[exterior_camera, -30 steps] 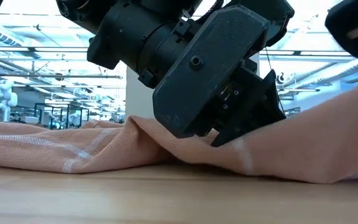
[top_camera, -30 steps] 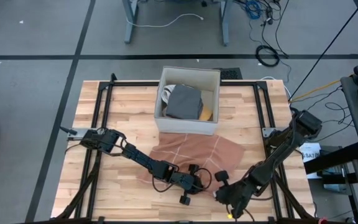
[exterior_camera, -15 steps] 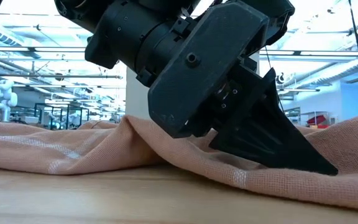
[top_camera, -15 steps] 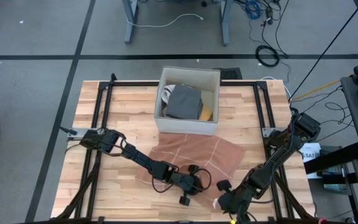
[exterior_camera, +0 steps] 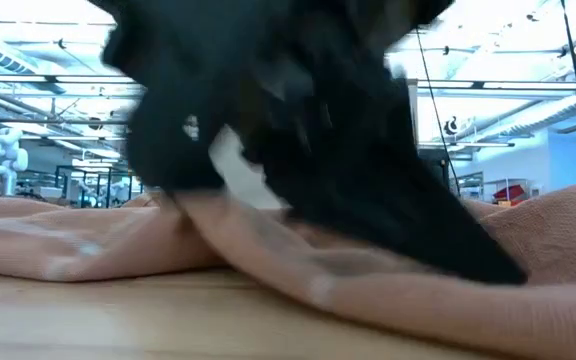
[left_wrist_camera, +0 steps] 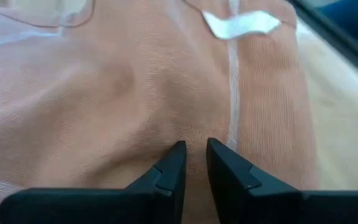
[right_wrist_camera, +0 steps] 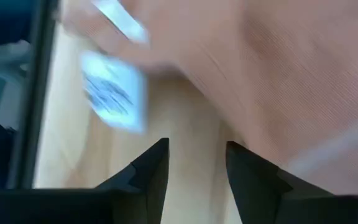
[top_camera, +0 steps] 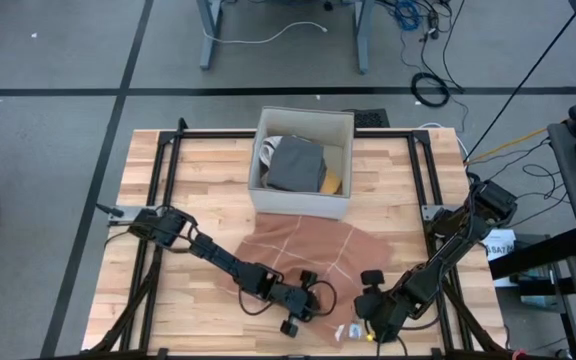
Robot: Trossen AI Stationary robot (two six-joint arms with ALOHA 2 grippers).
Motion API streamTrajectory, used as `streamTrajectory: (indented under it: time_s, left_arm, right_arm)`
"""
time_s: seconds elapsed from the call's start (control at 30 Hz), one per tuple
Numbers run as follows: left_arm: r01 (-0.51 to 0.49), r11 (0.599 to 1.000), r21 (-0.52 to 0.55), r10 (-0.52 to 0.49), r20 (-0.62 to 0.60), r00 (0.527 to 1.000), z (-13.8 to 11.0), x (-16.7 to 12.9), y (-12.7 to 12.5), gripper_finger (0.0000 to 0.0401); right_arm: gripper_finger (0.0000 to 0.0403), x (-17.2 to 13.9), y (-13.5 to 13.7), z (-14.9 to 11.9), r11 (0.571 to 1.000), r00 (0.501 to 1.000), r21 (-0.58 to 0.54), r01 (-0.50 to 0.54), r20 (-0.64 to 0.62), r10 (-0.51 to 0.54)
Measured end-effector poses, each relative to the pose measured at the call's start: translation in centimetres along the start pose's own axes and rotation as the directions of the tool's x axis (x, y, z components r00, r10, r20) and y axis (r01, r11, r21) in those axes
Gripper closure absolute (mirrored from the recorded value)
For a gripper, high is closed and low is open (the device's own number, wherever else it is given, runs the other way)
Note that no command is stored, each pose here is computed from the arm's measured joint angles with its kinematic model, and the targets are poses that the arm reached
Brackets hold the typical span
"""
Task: Fold towel
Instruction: Fold the brown towel with white checkered lines
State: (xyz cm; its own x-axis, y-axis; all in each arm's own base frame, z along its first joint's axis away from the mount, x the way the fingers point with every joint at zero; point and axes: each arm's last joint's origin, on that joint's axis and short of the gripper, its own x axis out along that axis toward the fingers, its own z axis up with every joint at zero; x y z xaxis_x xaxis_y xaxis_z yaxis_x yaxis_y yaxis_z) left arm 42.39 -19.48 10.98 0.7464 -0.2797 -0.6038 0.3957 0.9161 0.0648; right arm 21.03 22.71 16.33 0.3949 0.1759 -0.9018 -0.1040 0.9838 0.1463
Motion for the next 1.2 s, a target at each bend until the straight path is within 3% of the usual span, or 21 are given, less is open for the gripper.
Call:
streamTrajectory:
  time_s: [0.13,0.3,0.53,0.7,0.93,1.2]
  left_arm:
    - [0.065,0.998,0.009,-0.065,0.010,0.998,1.0,-0.9,-0.9,0.0330]
    - [0.181,0.983,-0.029,-0.184,-0.132,0.974,-0.3,-1.2,-1.9,0.0330]
    - [0.190,0.979,-0.066,-0.200,-0.203,0.959,-0.8,-1.5,-2.6,0.0330]
    - [0.194,0.979,-0.066,-0.203,-0.203,0.958,-0.7,-1.6,-2.7,0.0330]
    - [0.191,0.979,-0.067,-0.200,-0.200,0.959,-0.7,-1.7,-2.7,0.0330]
    - [0.184,0.981,-0.064,-0.193,-0.199,0.961,-0.7,-1.7,-2.8,0.0330]
  right_arm:
    - [0.0267,0.0,-0.3,-0.3,1.000,0.999,0.004,0.030,-0.029,-0.030]
    - [0.0277,-0.6,-0.9,-0.7,0.996,0.994,0.007,0.085,-0.071,-0.085]
    - [0.0291,-1.9,-2.8,-2.3,0.950,0.936,0.056,0.309,-0.194,-0.293]
    - [0.0298,-3.1,-3.7,-2.6,0.907,0.900,0.068,0.415,-0.175,-0.399]
    - [0.0298,-3.8,-4.6,-2.1,0.873,0.877,0.102,0.477,-0.112,-0.467]
    - [0.0298,-1.8,-6.7,-2.7,0.865,0.875,0.139,0.483,-0.119,-0.469]
